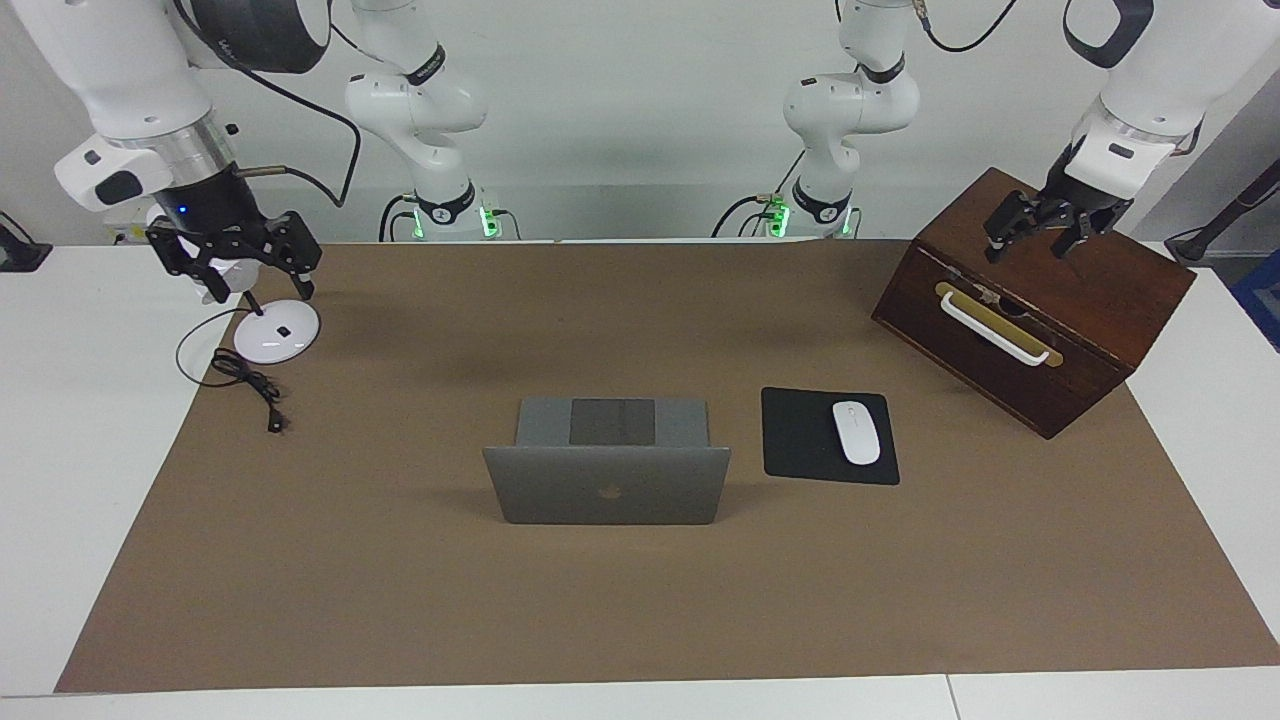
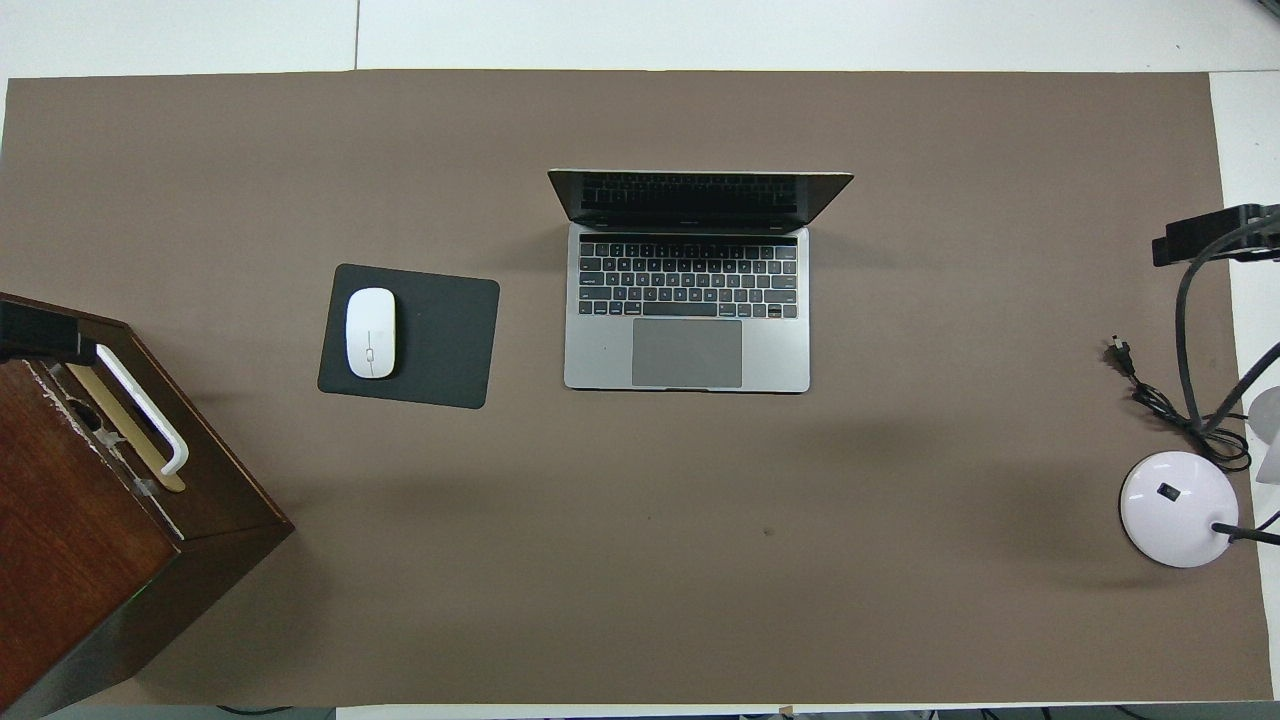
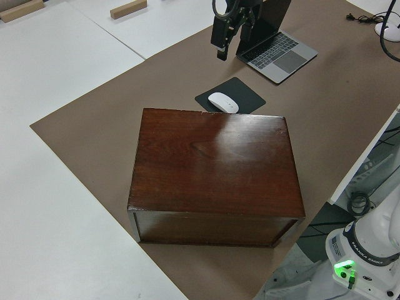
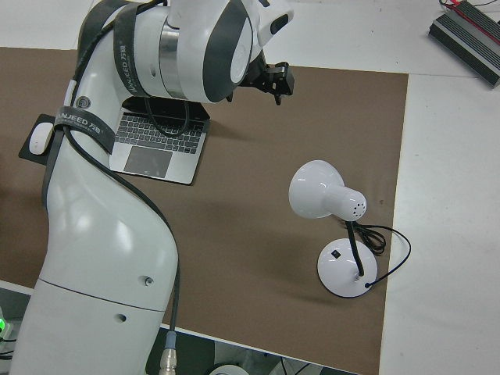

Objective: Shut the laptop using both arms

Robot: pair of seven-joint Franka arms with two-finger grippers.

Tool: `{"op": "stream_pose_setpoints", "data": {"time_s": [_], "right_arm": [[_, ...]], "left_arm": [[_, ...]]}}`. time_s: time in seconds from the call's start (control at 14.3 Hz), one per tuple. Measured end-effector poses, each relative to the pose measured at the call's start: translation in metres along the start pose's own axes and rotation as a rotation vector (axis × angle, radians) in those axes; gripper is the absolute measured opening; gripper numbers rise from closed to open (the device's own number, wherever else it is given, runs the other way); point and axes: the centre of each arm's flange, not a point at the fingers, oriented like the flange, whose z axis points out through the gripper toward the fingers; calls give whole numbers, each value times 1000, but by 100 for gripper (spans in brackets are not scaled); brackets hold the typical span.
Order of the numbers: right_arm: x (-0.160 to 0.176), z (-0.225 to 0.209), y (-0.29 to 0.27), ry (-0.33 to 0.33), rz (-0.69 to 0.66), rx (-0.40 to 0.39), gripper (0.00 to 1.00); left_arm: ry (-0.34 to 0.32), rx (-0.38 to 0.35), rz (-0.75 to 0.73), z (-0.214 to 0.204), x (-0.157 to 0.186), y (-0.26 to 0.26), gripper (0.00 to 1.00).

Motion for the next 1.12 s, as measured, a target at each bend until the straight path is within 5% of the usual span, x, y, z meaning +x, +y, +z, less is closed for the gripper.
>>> {"op": "stream_pose_setpoints", "data": {"time_s": [0.77, 1.12], "right_arm": [[1, -2, -1, 6, 1, 0, 100], [9, -11, -41, 30, 122, 16, 100]], "left_arm": [[0, 0, -2, 0, 0, -1, 100], [1, 0, -3, 0, 0, -1, 100]]}}
